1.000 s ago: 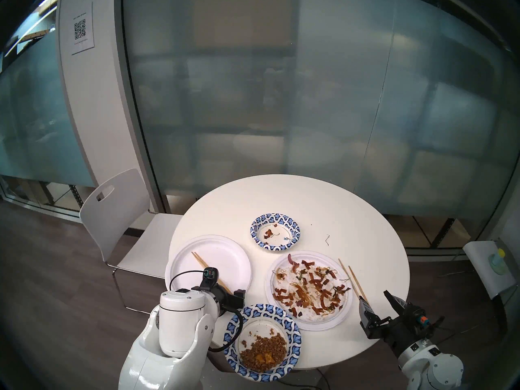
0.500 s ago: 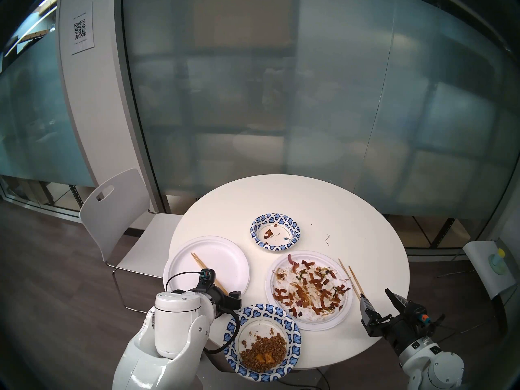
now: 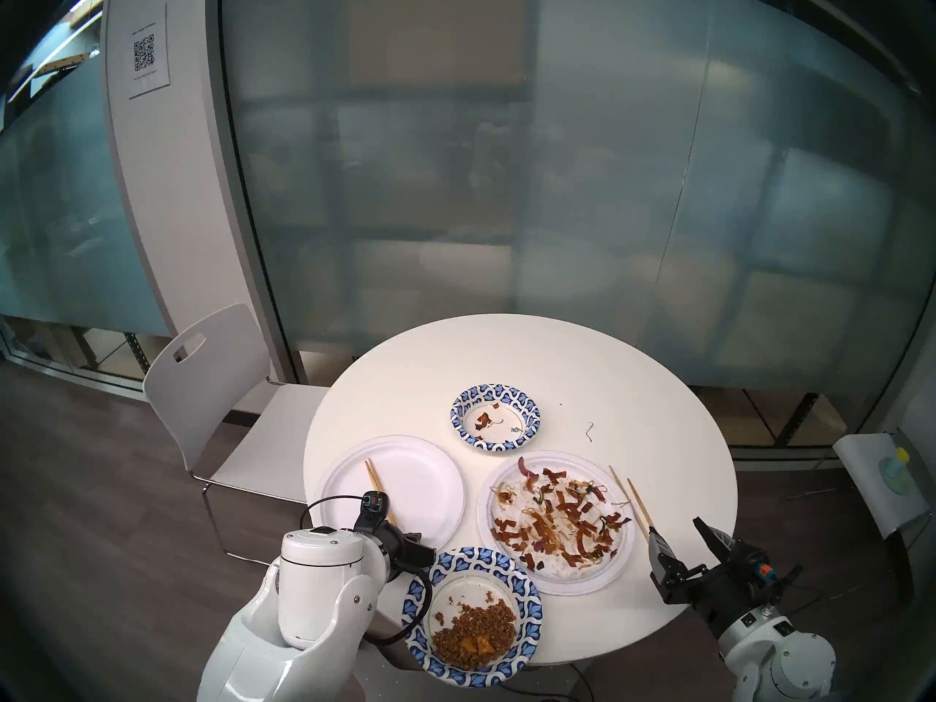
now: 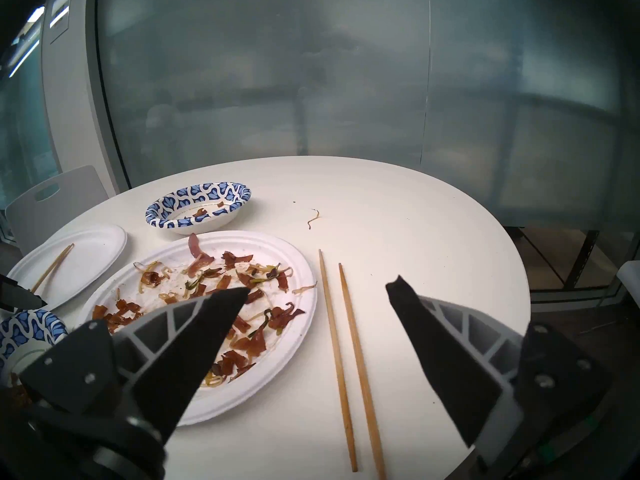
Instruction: Stack the plates into one stack
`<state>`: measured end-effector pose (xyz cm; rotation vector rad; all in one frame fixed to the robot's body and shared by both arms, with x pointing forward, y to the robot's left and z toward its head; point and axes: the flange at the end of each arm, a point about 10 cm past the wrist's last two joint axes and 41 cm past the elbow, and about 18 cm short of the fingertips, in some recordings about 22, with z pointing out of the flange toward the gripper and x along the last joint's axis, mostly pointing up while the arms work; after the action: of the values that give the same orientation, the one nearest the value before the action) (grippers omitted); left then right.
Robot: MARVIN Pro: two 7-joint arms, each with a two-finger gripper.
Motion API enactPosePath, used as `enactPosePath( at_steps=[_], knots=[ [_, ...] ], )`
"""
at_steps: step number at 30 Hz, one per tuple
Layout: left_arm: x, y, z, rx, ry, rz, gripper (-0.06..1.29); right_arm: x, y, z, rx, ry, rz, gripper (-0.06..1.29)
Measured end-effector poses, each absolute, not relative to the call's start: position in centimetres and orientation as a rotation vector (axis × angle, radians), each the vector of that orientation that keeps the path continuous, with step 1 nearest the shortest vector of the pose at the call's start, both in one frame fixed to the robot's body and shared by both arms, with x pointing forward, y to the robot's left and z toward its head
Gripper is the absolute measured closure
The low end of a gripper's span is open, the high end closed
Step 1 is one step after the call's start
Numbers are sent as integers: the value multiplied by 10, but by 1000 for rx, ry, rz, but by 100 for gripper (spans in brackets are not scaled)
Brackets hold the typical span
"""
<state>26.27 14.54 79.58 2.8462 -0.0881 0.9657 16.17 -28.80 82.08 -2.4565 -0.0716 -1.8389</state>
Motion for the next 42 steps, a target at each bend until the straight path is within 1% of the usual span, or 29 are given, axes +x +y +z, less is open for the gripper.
enactPosePath(
  at_steps=[9,10,12,15,16,17,18,24,30,42],
  knots=[
    [266,144,800,2841,-70,959,64,163,-288,821,-2452,-71,-1841,6],
    [266,144,801,2840,-68,958,66,163,-288,821,-2452,-71,-1841,6],
    [267,145,803,2837,-64,958,79,163,-288,821,-2450,-72,-1842,6],
    [269,145,805,2836,-59,959,91,164,-288,820,-2448,-71,-1841,6],
    [269,145,806,2835,-58,959,98,164,-288,820,-2447,-72,-1841,6],
    [270,146,806,2835,-56,958,112,165,-288,820,-2446,-72,-1842,6],
    [270,146,807,2836,-54,958,114,165,-288,820,-2445,-73,-1841,6],
    [274,151,812,2837,-34,967,114,168,-287,820,-2437,-81,-1843,6],
    [283,170,825,2827,28,1014,114,176,-278,821,-2401,-109,-1835,6],
    [293,222,858,2792,161,1142,114,214,-230,830,-2270,-261,-1798,6]
  ],
)
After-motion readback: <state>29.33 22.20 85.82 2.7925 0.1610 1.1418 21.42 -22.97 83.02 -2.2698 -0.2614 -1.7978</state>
